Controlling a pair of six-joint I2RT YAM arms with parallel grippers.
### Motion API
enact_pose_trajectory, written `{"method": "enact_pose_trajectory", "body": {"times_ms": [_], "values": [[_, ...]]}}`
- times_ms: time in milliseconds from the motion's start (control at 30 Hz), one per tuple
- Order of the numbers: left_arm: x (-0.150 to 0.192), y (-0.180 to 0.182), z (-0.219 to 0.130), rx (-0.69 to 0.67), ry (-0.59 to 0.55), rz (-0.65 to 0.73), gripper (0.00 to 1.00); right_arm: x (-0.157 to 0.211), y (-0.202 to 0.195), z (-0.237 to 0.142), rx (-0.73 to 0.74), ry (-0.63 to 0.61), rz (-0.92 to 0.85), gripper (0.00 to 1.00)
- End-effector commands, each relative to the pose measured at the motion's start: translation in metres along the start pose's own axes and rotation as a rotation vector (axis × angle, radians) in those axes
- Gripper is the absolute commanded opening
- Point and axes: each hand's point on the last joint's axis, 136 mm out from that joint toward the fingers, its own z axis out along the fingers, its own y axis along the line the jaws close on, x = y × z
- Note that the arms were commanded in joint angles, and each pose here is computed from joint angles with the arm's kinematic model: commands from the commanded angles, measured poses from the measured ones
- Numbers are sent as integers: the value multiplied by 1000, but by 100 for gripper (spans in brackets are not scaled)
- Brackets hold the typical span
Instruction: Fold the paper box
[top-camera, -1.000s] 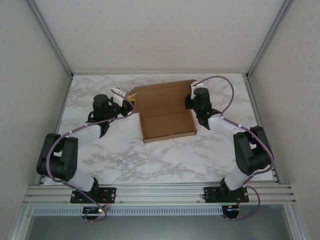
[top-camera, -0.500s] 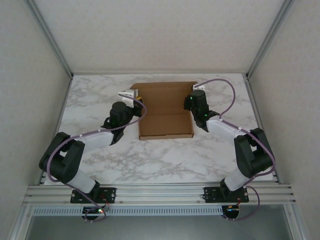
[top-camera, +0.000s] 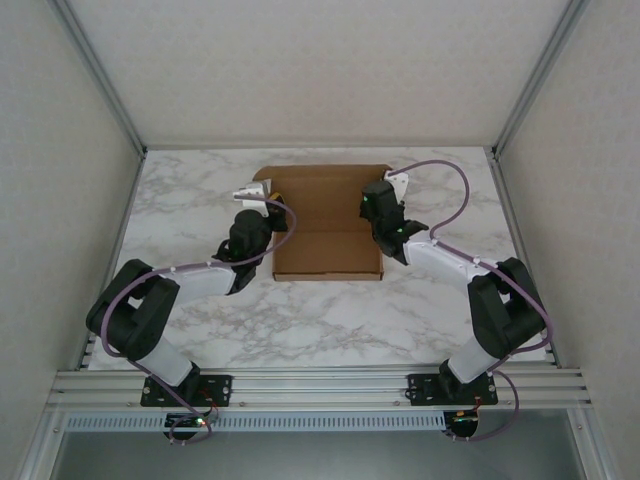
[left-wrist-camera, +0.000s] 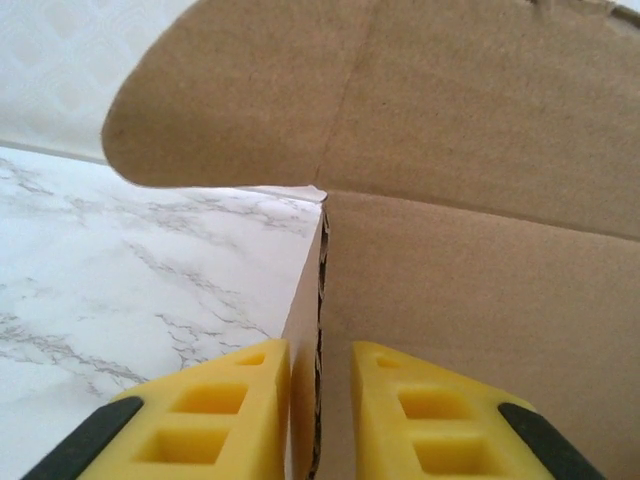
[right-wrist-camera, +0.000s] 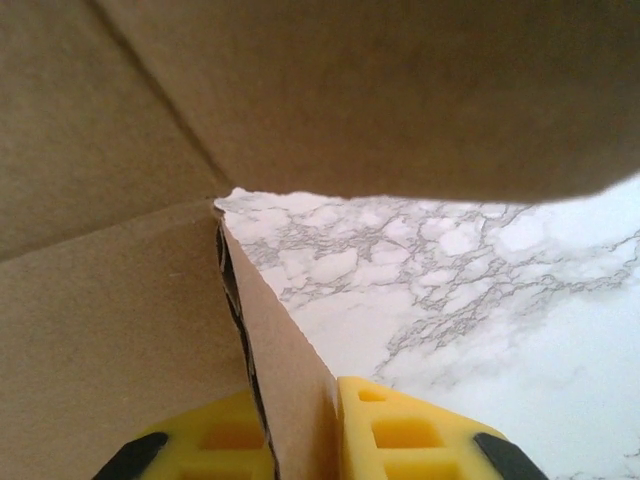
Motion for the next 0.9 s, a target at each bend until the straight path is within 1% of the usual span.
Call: {"method": "enact_pose_trajectory", "body": {"times_ms": [0, 100, 200, 300, 533, 733, 867], "values": [[2, -5, -10, 38, -27, -15, 24, -5, 13, -8, -87, -53, -23, 15], [5, -5, -20, 73, -45, -30, 23, -1, 14, -13, -143, -83, -33, 15], [8, -6, -32, 105, -77, -57, 23, 1, 11, -20, -181, -125, -6, 14], [14, -12, -43, 133, -88, -56, 23, 6, 8, -24, -217, -158, 17, 14], [27, -15, -59, 144, -76, -84, 24, 24, 8, -26, -279, -144, 29, 12], [37, -7, -66, 115, -71, -120, 27, 30, 3, -30, -288, -143, 57, 12], [45, -7, -70, 108, -63, -125, 29, 36, -1, -33, -296, -143, 59, 12]]}}
